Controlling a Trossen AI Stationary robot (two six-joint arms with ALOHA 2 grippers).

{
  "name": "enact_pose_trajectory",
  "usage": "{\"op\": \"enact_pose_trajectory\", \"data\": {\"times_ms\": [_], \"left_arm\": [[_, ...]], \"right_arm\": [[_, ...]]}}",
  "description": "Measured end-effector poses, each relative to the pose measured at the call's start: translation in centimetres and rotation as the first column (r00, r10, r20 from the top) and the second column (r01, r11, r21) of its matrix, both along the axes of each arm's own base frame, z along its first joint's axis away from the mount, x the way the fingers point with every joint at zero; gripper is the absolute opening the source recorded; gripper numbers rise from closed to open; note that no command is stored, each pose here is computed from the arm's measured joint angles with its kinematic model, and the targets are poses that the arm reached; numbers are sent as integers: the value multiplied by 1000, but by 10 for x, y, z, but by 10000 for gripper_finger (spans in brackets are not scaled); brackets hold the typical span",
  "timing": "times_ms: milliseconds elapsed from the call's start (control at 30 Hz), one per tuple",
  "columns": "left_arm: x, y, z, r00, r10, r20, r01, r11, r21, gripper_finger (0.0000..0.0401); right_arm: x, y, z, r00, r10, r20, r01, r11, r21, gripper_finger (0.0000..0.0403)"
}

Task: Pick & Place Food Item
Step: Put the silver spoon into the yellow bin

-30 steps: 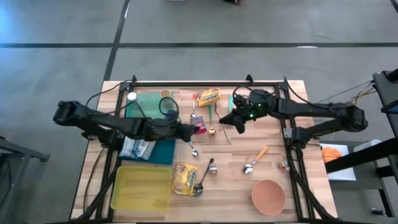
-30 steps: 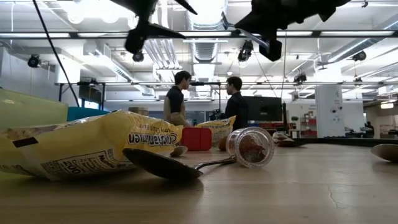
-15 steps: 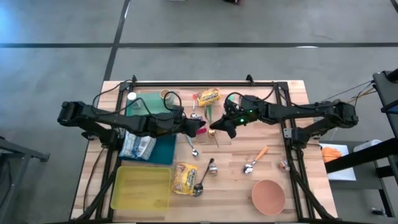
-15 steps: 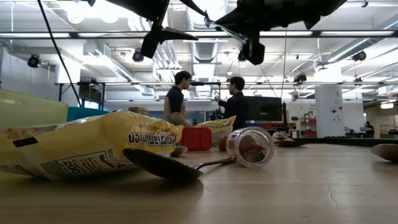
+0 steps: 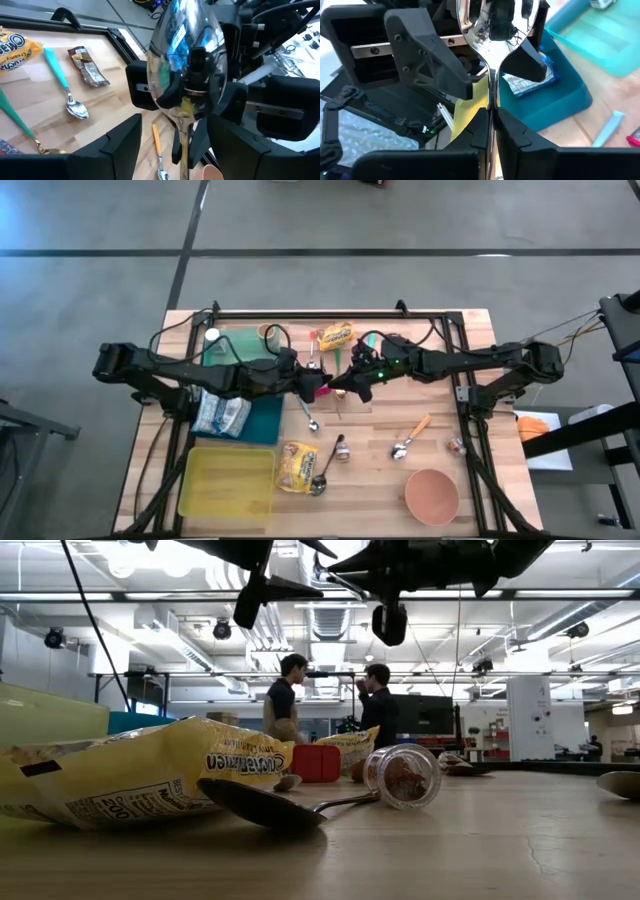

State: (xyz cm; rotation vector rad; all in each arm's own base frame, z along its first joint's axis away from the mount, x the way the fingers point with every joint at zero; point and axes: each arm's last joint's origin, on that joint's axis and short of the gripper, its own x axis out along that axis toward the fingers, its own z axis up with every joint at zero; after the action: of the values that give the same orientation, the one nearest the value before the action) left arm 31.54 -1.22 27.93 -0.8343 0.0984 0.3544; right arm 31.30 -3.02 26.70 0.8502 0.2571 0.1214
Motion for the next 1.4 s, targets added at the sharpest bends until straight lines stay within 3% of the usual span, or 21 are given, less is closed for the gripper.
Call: {"op": "enact_pose_trajectory", "data": {"times_ms": [200,300,400,567,633,900,1400], "left_arm": [[0,0,0,1000,-2,-1,2,1000,3,228],[0,0,0,1000,-7,-1,7,1000,3,208],[0,-1,0,1000,-25,-2,25,1000,1,160],[1,-2,3,998,-61,16,61,998,20,41],[1,-2,5,997,-64,33,63,998,21,17],[1,-2,7,996,-72,50,71,997,23,13],[-3,-2,13,994,-94,59,94,996,11,13]], "right_arm": [[0,0,1,1000,1,8,-1,1000,-4,9],[0,1,2,1000,3,11,-3,1000,-8,9],[0,1,2,1000,4,12,-4,1000,-10,9],[2,1,8,999,12,35,-11,999,-40,9],[3,2,11,999,20,43,-18,998,-58,9],[3,5,12,998,33,46,-30,997,-64,17],[3,8,12,998,48,44,-45,997,-61,167]]}}
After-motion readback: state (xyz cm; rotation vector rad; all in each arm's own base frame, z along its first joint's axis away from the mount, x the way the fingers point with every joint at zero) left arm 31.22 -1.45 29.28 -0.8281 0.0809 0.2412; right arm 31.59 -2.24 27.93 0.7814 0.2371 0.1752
